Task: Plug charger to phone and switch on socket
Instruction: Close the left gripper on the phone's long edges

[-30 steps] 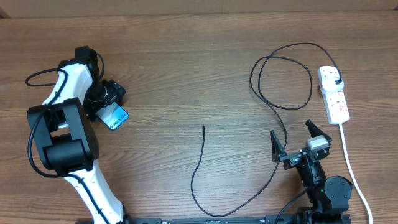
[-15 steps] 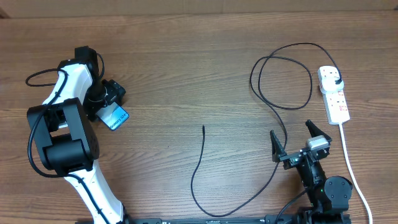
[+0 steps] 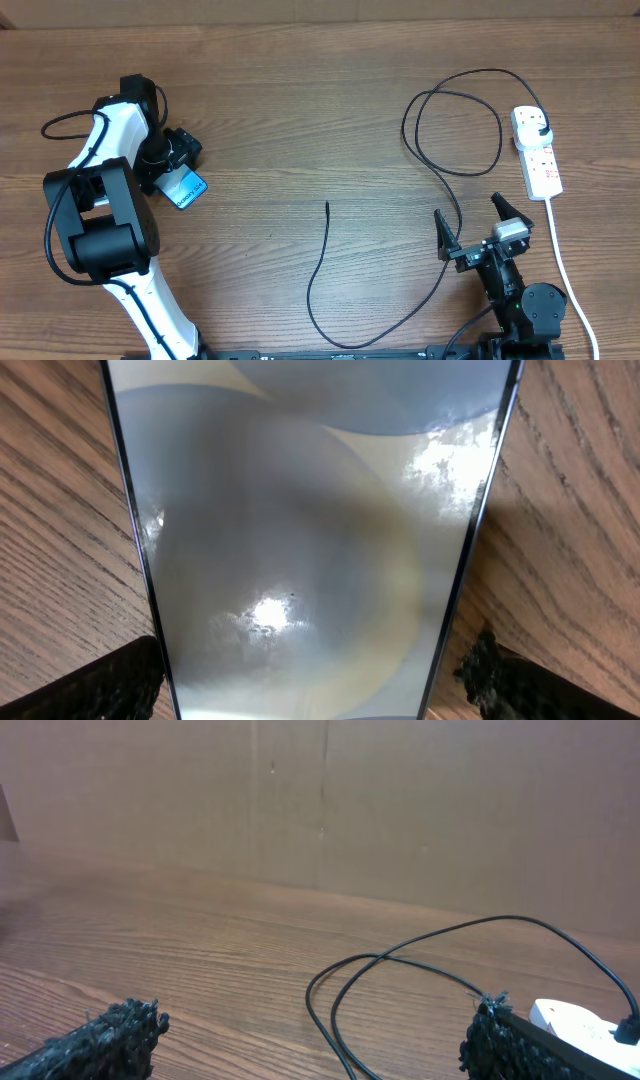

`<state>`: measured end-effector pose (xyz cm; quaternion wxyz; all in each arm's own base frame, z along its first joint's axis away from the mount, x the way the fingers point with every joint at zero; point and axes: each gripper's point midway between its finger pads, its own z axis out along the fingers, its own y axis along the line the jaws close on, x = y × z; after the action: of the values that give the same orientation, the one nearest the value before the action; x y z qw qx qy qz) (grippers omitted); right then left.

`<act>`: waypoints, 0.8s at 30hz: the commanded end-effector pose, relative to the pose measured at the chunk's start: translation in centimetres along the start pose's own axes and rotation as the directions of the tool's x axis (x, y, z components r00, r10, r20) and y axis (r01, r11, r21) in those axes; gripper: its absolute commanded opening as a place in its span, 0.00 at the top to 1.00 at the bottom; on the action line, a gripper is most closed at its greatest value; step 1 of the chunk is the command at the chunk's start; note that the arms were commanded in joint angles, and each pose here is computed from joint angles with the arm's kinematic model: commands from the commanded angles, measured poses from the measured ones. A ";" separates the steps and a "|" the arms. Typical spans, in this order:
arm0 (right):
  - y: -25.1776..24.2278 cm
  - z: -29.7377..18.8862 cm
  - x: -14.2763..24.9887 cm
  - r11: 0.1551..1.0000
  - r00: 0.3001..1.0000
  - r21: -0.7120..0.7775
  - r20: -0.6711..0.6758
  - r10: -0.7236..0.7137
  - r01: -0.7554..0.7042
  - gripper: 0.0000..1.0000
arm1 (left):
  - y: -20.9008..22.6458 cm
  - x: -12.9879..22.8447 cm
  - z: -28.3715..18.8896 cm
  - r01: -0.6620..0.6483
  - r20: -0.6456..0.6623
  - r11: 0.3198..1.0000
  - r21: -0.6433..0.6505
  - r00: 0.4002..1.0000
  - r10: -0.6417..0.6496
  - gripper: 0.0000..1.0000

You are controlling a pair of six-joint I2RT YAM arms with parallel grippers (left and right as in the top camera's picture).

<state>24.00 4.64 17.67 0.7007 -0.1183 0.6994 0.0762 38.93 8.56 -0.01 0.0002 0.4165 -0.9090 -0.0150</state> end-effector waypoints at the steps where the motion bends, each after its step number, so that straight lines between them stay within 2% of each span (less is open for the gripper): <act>1: 0.0 0.0 0.2 1.000 1.000 0.001 0.004 -0.003 0.003 0.00 | 1.2 1.5 1.6 0.002 -0.058 0.999 -0.050 0.998 -0.005 0.00; 7: 0.0 0.0 0.2 1.000 1.000 0.001 0.004 -0.003 0.003 0.00 | 1.2 1.5 1.6 0.002 -0.058 0.999 -0.050 0.998 -0.005 0.00; 15: 0.0 0.0 0.2 1.000 1.000 0.001 0.004 -0.003 0.003 0.00 | 1.2 1.5 1.6 0.002 -0.058 0.999 -0.050 0.998 -0.005 0.13; 24: 0.0 0.0 0.2 1.000 1.000 0.001 0.004 -0.003 0.003 0.00 | 1.2 1.5 1.6 0.002 -0.058 0.999 -0.050 0.998 -0.005 0.13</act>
<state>24.00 4.65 17.67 0.7007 -0.1185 0.6994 0.0764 38.86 8.34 -0.01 0.0040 0.4166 -0.9090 -0.0098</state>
